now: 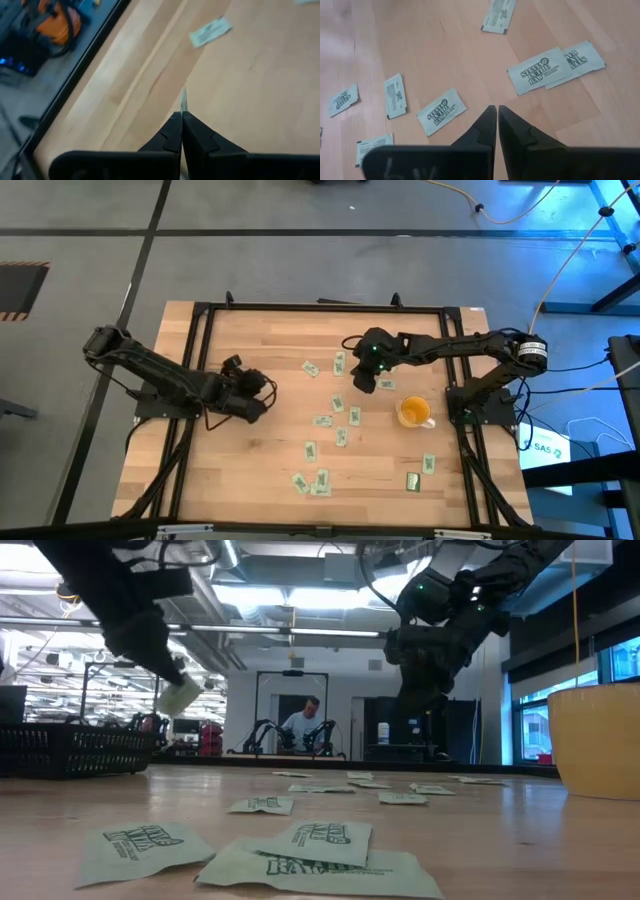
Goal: Pick and place Stevia / Truvia into bins
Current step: Put the stevia packet into the black bin
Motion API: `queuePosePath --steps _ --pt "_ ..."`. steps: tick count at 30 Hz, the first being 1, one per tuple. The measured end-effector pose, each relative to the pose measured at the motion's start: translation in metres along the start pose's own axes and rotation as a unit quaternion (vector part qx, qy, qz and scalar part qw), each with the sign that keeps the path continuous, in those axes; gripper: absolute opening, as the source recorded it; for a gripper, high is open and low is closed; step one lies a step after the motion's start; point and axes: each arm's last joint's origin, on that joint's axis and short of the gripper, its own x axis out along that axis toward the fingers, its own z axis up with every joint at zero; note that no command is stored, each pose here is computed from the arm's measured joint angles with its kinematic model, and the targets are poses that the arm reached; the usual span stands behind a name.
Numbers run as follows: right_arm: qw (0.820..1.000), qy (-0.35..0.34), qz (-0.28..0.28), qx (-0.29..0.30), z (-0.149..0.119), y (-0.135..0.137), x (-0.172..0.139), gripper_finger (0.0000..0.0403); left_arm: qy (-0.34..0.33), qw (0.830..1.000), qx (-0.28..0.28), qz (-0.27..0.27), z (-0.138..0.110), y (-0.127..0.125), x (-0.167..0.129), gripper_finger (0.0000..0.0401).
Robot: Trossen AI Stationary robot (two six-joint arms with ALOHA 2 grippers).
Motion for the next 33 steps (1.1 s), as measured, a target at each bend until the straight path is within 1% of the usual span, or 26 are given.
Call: queuePosePath --steps 4,12,15,18,22,28,33 --pt "1.0 -0.001 0.0 0.0 0.0 0.0 0.0 0.0024 0.032 0.999 -0.006 0.019 -0.006 0.006 -0.002 0.0003" --pt "1.0 -0.011 0.003 -0.002 0.002 0.001 0.0 0.0024 0.096 0.994 -0.036 0.027 -0.002 0.017 -0.014 0.0003" --pt "1.0 -0.018 0.004 -0.004 0.004 0.001 0.0 0.0023 0.13 0.989 -0.056 0.034 -0.006 0.019 -0.014 0.0003" --pt "1.0 -0.023 0.006 -0.005 0.004 0.001 0.0 0.0023 0.167 0.982 -0.068 0.058 -0.012 0.02 -0.013 0.0003" --pt "1.0 -0.029 0.007 -0.007 0.006 0.001 0.0 0.0023 0.196 0.975 -0.064 0.086 -0.016 0.014 -0.006 0.0003" --pt "1.0 -0.029 0.007 -0.007 0.006 0.001 0.0 0.0023 0.238 0.964 -0.033 0.112 -0.023 -0.001 0.009 0.0003" --pt "1.0 -0.029 0.007 -0.007 0.006 0.001 0.0 0.0023 0.268 0.954 -0.014 0.13 -0.027 -0.009 0.02 0.0003"
